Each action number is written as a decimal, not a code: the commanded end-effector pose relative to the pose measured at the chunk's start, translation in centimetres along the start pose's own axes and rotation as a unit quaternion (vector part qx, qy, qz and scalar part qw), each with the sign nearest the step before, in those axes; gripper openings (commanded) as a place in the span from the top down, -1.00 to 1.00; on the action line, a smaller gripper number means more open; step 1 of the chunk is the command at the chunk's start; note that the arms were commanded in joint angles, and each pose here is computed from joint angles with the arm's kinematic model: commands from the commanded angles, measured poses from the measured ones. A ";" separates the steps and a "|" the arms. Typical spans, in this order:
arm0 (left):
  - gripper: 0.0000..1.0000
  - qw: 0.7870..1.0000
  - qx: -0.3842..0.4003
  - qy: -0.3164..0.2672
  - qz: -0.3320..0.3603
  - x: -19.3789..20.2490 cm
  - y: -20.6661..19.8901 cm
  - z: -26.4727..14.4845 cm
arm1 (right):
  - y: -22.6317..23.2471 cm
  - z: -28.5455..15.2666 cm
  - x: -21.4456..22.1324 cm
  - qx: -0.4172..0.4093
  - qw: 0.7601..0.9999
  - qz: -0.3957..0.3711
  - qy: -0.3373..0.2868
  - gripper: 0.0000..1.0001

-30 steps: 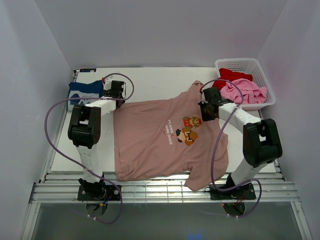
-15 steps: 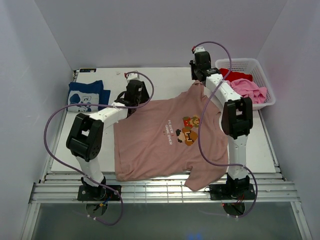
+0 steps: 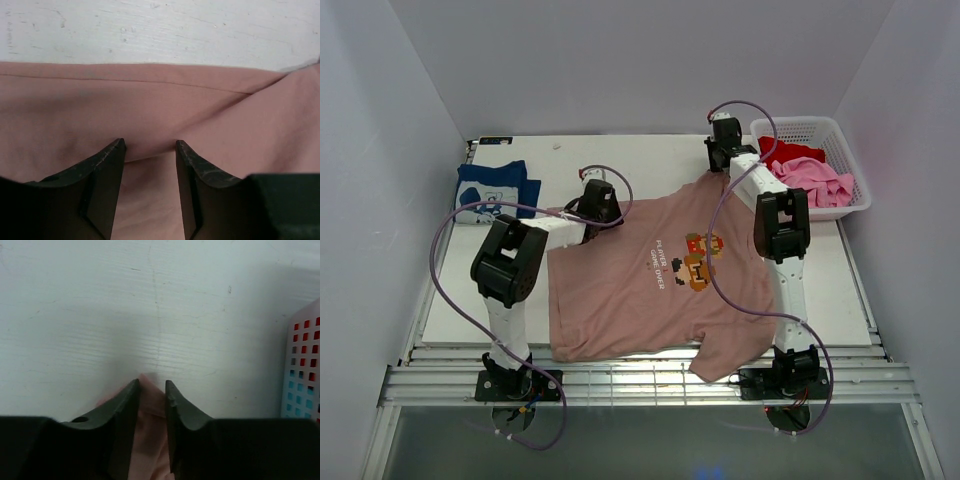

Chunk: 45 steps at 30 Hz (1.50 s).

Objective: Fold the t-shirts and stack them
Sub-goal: Flatten the tshirt out

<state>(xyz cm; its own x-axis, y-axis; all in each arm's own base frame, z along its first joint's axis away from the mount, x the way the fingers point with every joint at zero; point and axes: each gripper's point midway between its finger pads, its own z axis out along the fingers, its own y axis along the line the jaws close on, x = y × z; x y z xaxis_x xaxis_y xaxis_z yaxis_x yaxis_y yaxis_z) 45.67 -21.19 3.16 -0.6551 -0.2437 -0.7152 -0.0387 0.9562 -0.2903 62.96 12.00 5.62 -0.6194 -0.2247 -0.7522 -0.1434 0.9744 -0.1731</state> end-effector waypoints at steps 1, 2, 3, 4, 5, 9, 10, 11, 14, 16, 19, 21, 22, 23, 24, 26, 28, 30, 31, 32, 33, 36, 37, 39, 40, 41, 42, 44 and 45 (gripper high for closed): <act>-0.11 1.000 0.007 0.012 -0.010 1.0 -0.2 -1.1 | -1.3 -0.5 -2.7 0.007 0.999 0.007 -0.037 0.55; -0.11 1.000 0.006 0.013 -0.010 1.3 -0.1 -1.3 | -1.4 -0.9 -3.3 0.007 0.999 0.008 -0.047 0.68; -0.11 1.000 0.004 0.018 -0.011 1.9 0.2 -1.6 | -1.6 -1.1 -3.6 0.010 0.999 0.009 -0.052 0.80; -0.11 1.000 0.000 0.021 -0.013 2.3 0.4 -1.8 | -1.5 -1.1 -2.6 0.009 0.999 0.009 -0.045 0.84; -0.11 1.000 -0.003 0.020 -0.014 2.5 0.6 -2.0 | -1.8 -2.0 -3.5 0.011 0.998 0.011 -0.057 0.85; -0.11 0.999 -0.017 0.033 -0.016 4.2 1.7 -2.9 | -1.9 -4.4 -5.0 0.003 0.996 0.019 -0.085 0.85; -0.11 0.999 -0.022 0.039 -0.016 4.9 2.3 -3.3 | -1.9 -4.7 -4.8 0.000 0.996 0.019 -0.083 0.85; -0.10 0.999 -0.025 0.040 -0.018 5.2 2.5 -3.4 | -1.8 -5.4 -5.5 -0.007 0.996 0.019 -0.090 0.85; -0.10 0.998 -0.029 0.045 -0.021 6.1 3.1 -4.0 | -1.5 -5.8 -5.6 -0.018 0.996 0.015 -0.090 0.70; -0.10 0.998 -0.031 0.044 -0.021 6.2 3.3 -4.5 | -1.1 -5.6 -5.3 -0.028 0.996 0.013 -0.082 0.34; -0.10 0.998 -0.035 0.046 -0.020 6.5 3.7 -5.1 | -0.6 -5.4 -5.2 -0.041 0.996 0.013 -0.080 0.22; -0.10 0.998 -0.034 0.046 -0.021 6.8 3.8 -5.7 | -0.1 -5.2 -5.1 -0.053 0.995 0.015 -0.080 0.21; -0.09 0.998 -0.033 0.045 -0.021 6.7 3.8 -5.9 | 0.1 -5.0 -5.1 -0.057 0.995 0.016 -0.082 0.18; -0.10 0.998 -0.033 0.044 -0.020 6.8 3.9 -6.1 | 0.3 -4.5 -4.7 -0.061 0.995 0.017 -0.077 0.16; -0.09 0.998 -0.032 0.044 -0.021 6.9 3.9 -6.4 | 0.6 -4.4 -5.0 -0.068 0.994 0.019 -0.080 0.15; -0.09 0.998 -0.033 0.044 -0.021 7.0 4.0 -6.7 | 1.4 -3.5 -4.3 -0.083 0.994 0.022 -0.072 0.14; -0.09 0.998 -0.033 0.047 -0.021 7.1 4.1 -6.9 | 2.0 -2.7 -4.1 -0.095 0.993 0.029 -0.070 0.13; -0.09 0.998 -0.032 0.048 -0.021 7.1 4.1 -7.0 | 2.7 -2.3 -4.0 -0.110 0.991 0.036 -0.069 0.12; -0.09 0.998 -0.031 0.050 -0.022 7.3 4.0 -7.0 | 2.7 -1.8 -3.8 -0.110 0.991 0.040 -0.067 0.12; -0.09 0.998 -0.031 0.051 -0.023 7.3 4.0 -7.1 | 3.6 -1.8 -3.8 -0.132 0.988 0.039 -0.067 0.12; -0.09 0.998 -0.031 0.052 -0.023 7.4 4.0 -7.1 | 3.9 -1.7 -3.7 -0.137 0.987 0.050 -0.066 0.11; -0.08 0.998 -0.031 0.054 -0.024 7.5 4.0 -7.1 | 4.4 -1.1 -3.4 -0.150 0.985 0.055 -0.064 0.07; -0.09 0.998 -0.032 0.055 -0.025 7.6 4.0 -7.1 | 4.6 -0.6 -3.1 -0.153 0.985 0.056 -0.061 0.06; -0.08 0.998 -0.031 0.055 -0.025 7.5 4.0 -7.2 | 5.0 -0.5 -3.1 -0.159 0.984 0.060 -0.060 0.06; -0.09 0.998 -0.032 0.056 -0.025 7.6 4.0 -7.2 | 5.0 -0.3 -3.1 -0.161 0.983 0.061 -0.060 0.06; -0.08 0.998 -0.031 0.055 -0.026 7.5 3.9 -7.2 | 5.2 0.0 -2.8 -0.164 0.983 0.063 -0.058 0.08; -0.08 0.998 -0.034 0.056 -0.026 7.6 4.1 -7.2 | 5.3 0.0 -2.9 -0.164 0.983 0.064 -0.058 0.15; -0.08 0.998 -0.034 0.054 -0.026 7.4 4.0 -7.2 | 5.1 -0.1 -3.1 -0.158 0.983 0.066 -0.063 0.68; -0.09 0.997 -0.037 0.056 -0.025 7.5 4.1 -7.1 | 5.1 0.0 -2.6 -0.156 0.984 0.066 -0.059 0.85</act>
<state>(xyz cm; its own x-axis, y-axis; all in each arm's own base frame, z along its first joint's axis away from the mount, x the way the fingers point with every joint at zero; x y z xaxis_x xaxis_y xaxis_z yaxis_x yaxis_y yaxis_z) 37.66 -19.10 2.85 -0.6693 -0.3086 -0.6759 -0.0969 0.9381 -0.3324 62.55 16.75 4.44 -0.6129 -0.1101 -0.7825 -0.3018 0.9478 0.1030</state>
